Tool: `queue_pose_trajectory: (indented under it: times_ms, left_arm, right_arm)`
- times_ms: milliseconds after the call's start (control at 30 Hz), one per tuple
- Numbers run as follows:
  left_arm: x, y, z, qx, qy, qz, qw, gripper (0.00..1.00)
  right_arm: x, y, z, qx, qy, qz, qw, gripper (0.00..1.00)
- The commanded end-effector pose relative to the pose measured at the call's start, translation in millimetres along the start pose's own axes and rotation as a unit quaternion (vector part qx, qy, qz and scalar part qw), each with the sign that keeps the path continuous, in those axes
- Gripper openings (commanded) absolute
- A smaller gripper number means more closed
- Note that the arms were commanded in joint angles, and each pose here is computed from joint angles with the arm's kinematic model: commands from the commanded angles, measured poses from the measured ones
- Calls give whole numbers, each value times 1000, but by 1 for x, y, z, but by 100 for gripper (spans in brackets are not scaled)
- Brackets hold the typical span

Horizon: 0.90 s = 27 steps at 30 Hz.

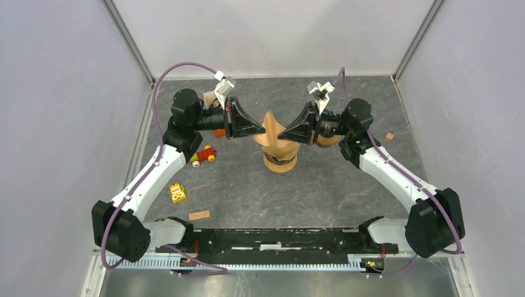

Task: Place the coffee filter in the dripper
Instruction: Pick up the coffee filter from the coffee filter holder.

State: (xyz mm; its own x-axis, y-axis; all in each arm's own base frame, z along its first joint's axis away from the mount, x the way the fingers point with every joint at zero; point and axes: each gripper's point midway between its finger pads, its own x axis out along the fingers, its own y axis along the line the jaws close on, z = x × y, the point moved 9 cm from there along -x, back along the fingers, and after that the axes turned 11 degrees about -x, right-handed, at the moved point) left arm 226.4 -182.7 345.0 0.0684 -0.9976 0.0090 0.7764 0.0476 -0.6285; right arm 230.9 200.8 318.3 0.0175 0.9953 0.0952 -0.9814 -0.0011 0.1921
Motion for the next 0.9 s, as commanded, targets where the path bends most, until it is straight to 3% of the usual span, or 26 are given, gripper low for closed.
queue_pose_trajectory:
  times_ms: [0,333,533,667,767,867]
  left_arm:
    - [-1,-17,8,9,-5,-37,999,2]
    - [-9,-10,3,19,1,7,1000,2]
    - [-9,-7,6,4,-13,39,999,2]
    - [-5,1,11,-50,-41,72,995,2]
    - [0,2,18,-116,-63,74,989,2]
    - [5,-1,27,-189,-85,57,977,2]
  right_arm:
    - [-5,-5,17,-45,-5,-21,999,0]
    - [-22,-12,29,-76,9,-54,996,1]
    - [-24,-11,31,-99,18,-58,993,26]
    - [-27,-16,41,-150,49,-88,984,39]
    - [-36,-20,58,-229,100,-138,958,56]
    - [-50,-22,82,-332,155,-198,909,64]
